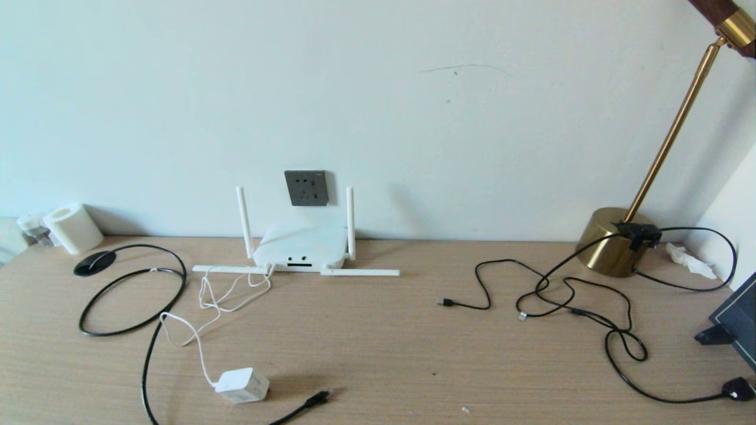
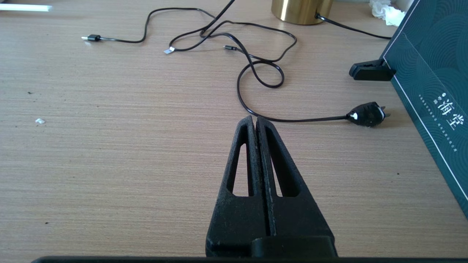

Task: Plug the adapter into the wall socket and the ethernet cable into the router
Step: Pick up plug

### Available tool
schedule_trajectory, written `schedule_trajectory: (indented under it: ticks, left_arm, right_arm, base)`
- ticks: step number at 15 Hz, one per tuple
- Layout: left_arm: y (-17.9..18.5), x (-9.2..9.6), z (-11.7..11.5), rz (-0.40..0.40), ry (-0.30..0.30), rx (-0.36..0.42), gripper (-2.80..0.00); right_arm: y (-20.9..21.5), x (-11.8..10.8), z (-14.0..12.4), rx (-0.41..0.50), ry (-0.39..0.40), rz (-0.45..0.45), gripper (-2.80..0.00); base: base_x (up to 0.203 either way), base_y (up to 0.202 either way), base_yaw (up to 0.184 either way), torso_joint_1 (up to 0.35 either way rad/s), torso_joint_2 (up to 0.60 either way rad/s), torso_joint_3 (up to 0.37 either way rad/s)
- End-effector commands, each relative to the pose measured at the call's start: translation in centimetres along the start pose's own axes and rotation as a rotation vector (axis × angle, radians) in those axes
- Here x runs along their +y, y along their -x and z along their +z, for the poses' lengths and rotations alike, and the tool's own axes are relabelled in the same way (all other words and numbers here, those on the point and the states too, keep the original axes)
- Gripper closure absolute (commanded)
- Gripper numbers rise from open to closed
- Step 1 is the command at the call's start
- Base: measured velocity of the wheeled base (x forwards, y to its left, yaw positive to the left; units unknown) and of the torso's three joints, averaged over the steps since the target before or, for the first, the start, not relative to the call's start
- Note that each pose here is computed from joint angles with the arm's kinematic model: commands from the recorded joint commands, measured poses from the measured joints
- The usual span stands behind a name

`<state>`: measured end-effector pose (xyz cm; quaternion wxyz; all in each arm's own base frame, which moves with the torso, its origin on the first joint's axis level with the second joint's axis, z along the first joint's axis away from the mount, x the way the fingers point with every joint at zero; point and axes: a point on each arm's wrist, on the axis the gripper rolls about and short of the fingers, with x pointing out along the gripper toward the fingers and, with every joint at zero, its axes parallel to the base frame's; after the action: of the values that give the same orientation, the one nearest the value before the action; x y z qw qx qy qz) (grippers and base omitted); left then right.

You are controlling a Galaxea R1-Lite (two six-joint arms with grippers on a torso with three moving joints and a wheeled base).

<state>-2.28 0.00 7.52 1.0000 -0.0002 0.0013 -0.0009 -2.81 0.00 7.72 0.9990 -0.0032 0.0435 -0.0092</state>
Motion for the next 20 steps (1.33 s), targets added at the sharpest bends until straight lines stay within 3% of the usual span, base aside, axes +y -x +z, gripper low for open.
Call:
schedule_trajectory:
  ticks: [1,5,7,9,10,12,16,18,20]
  left_arm:
    - [0.0,0.0,0.0,-0.001,-0.005,0.002,0.0]
    - [0.0,0.0,0.0,-0.006,-0.026,0.003,0.0]
    - [0.0,0.0,0.1,-0.012,-0.065,0.0,0.0]
    - [0.6,-0.1,2.3,-0.032,-0.091,-0.054,0.0]
    - [0.9,-0.1,4.5,-0.062,-0.096,-0.079,0.0]
    - [-0.3,-0.3,8.1,-0.168,-0.096,0.002,0.0]
    - [-6.9,-1.4,13.2,-0.474,-0.078,0.236,0.0]
    - [-11.3,-2.6,14.6,-0.568,-0.082,0.347,0.0]
    - [-15.5,-3.9,15.0,-0.669,-0.138,0.42,0.0]
  right_arm:
    - [0.0,0.0,0.0,0.002,0.0,0.0,0.0]
    - [0.0,0.0,0.0,0.002,0.0,0.0,0.0]
    - [0.0,0.0,0.0,0.002,0.0,0.0,0.0]
    - [0.0,0.0,0.0,0.002,0.002,-0.001,0.0]
    - [0.0,0.0,0.0,0.002,0.0,-0.001,0.0]
    - [0.0,0.0,0.0,0.002,0.0,0.0,0.0]
    - [0.0,0.0,0.0,0.002,0.0,-0.001,0.0]
    - [0.0,0.0,0.0,0.002,0.0,-0.001,0.0]
    - [0.0,0.0,0.0,0.002,0.0,-0.001,0.0]
  base:
    - [0.0,0.0,0.0,0.0,0.0,0.0]
    - [0.0,0.0,0.0,0.0,0.0,0.0]
    - [0.0,0.0,0.0,0.0,0.0,0.0]
    - [0.0,0.0,0.0,0.0,0.0,0.0]
    - [0.0,0.0,0.0,0.0,0.0,0.0]
    - [0.0,0.0,0.0,0.0,0.0,0.0]
    - [0.0,0.0,0.0,0.0,0.0,0.0]
    - [0.0,0.0,0.0,0.0,0.0,0.0]
    - [0.0,0.0,0.0,0.0,0.0,0.0]
